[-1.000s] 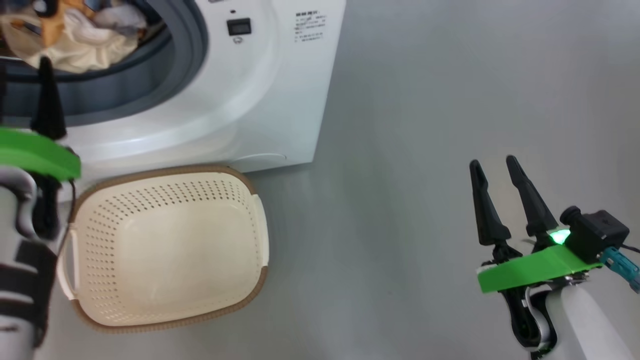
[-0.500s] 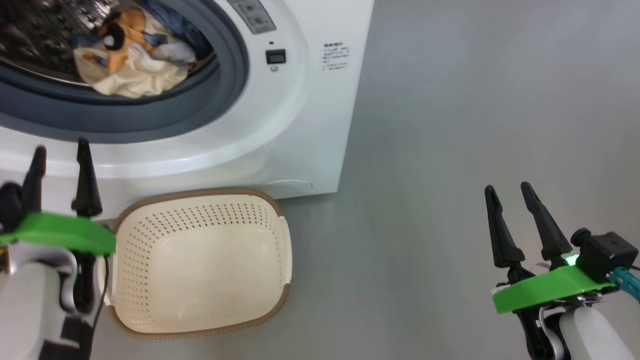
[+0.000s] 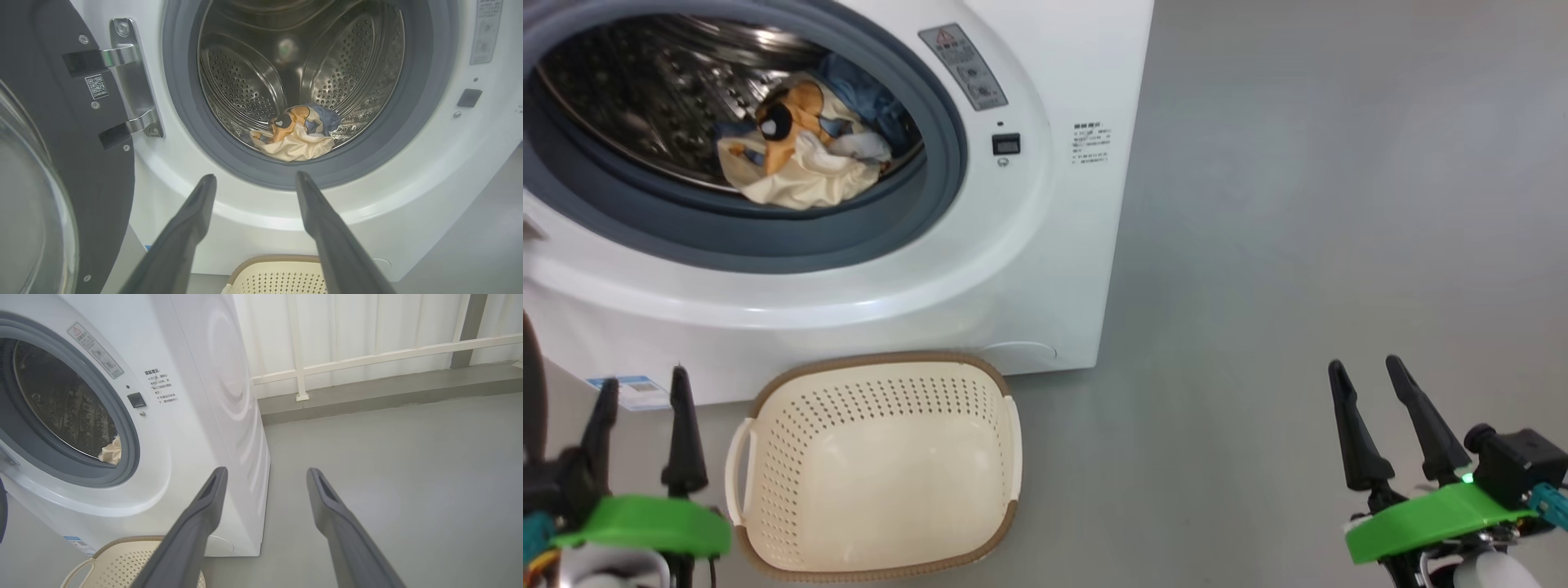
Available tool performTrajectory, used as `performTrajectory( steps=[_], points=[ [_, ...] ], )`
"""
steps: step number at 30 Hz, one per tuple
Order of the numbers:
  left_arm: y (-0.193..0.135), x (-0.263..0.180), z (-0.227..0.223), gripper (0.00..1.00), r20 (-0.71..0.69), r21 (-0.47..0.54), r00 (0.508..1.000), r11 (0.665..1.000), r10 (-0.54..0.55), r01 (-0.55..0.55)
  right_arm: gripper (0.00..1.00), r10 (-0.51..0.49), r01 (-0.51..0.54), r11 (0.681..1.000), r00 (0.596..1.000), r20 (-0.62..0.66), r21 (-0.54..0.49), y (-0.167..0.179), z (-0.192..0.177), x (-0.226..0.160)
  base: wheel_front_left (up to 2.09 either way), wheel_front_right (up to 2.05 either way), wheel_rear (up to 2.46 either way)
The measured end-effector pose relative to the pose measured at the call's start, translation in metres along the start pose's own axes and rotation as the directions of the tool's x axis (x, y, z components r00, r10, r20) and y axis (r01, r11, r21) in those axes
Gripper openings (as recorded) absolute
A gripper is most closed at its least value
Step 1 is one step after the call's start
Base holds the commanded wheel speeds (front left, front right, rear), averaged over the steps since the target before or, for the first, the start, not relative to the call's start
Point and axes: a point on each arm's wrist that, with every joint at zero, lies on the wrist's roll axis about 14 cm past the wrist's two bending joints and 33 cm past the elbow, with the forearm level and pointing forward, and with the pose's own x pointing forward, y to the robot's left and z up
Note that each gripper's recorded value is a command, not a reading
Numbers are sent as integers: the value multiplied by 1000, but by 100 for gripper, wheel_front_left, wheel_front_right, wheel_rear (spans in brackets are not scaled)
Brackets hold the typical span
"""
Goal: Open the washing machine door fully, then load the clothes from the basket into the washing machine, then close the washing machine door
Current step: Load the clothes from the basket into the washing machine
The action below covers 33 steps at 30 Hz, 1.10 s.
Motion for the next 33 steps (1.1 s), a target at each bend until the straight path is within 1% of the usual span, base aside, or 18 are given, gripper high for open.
performTrajectory(
  steps=[7, 11, 17, 33],
  points=[
    [4, -29, 2, 100, 14, 17, 1000, 1000, 13, -13, 100, -8, 8, 1000, 1000, -2, -2, -2, 0, -13, 0, 0, 0],
    [4, -40, 6, 100, 32, 10, 999, 1000, 16, -16, 100, 1, -1, 1000, 1000, 12, -6, 0, 5, -14, 0, 0, 0],
    [9, -60, 5, 100, 33, 9, 999, 999, 34, -35, 100, -6, 6, 1000, 1000, 5, -2, -3, 3, -26, 0, 0, 0],
    [1, -62, 12, 100, 61, 1, 998, 1000, 18, -18, 100, -7, 7, 1000, 1000, 18, -4, -4, 8, -27, 0, 0, 0]
  ],
)
